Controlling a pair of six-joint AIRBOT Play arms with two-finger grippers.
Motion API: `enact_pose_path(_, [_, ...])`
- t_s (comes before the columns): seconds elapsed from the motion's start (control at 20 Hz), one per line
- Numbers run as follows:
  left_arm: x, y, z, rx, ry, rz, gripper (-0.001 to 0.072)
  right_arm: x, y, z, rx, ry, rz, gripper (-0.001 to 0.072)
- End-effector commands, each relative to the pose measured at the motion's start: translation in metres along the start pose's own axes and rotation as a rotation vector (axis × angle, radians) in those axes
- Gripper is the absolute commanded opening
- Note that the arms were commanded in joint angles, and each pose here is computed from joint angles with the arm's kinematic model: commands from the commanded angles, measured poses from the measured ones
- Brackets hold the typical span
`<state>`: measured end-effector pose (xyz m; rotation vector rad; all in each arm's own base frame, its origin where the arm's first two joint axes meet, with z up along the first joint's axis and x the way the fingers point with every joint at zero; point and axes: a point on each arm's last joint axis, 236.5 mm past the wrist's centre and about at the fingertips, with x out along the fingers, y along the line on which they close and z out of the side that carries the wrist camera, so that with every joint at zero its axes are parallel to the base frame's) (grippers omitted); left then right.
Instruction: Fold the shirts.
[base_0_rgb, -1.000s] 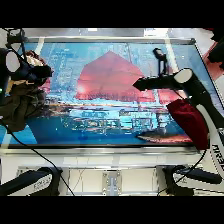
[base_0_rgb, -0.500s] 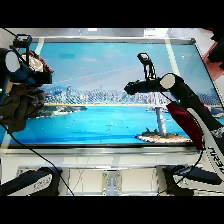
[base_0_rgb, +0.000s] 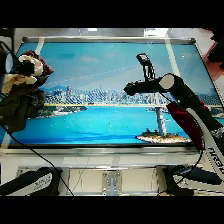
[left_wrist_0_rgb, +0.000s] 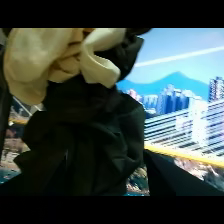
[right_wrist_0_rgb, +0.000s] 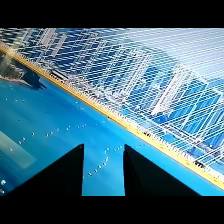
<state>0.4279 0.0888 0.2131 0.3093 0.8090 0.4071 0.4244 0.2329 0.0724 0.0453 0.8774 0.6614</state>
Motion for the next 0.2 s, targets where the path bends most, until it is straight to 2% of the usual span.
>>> enact_pose_path(0.0, [0.012, 0.063, 0.003, -0.122, -0.033, 0.151, 0.0540, 0.000, -0.002, -0.004, -0.014, 0.015, -0.010, 0.0323])
enact_pose_path(0.15, [0.020, 0.070, -0.013, -0.230, 0.017, 0.124, 0.0540, 0.001, -0.002, -0.004, -0.014, 0.016, -0.010, 0.0323])
